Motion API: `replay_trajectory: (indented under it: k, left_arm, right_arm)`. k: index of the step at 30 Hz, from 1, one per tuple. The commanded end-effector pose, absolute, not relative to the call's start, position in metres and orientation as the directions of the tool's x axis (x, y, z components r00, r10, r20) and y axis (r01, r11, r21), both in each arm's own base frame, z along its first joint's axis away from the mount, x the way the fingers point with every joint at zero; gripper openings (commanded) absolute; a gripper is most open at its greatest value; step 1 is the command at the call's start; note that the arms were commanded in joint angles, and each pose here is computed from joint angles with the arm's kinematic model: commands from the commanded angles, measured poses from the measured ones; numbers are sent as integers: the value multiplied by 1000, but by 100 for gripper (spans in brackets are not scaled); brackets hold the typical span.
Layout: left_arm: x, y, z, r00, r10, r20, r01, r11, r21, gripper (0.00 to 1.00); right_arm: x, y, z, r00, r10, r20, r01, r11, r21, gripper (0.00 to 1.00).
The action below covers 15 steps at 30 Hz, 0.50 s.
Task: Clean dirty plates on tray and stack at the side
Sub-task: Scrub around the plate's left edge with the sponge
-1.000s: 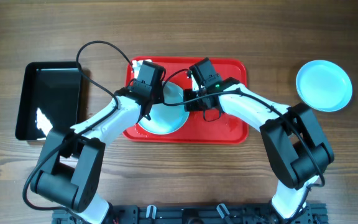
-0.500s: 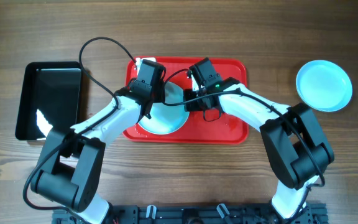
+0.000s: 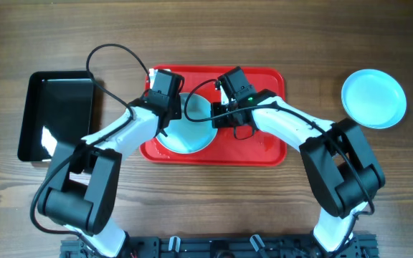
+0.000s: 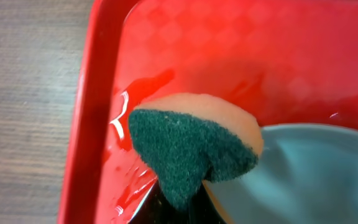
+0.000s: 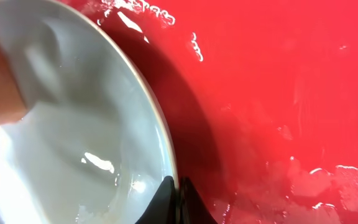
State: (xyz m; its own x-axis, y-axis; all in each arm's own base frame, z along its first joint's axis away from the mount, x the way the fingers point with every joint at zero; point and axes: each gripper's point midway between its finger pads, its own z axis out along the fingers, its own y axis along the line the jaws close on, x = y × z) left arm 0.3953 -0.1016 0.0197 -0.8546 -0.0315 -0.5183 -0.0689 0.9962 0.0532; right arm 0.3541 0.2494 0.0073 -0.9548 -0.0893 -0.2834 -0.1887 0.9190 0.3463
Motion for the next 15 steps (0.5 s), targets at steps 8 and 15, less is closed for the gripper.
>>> replay_trajectory:
  k: [8,15]
  left_arm:
    - [359,-50,-1,-923,-64,-380,-159,961,225,4]
    - [323,-69,-16,-972,-107,-211,-134,984,120,4]
  right_arm:
    - [354,235,-8,-964,-76,-256,-153,944,294,4]
    - [354,235,-8,-964,-76,-256,-152,944,294,5]
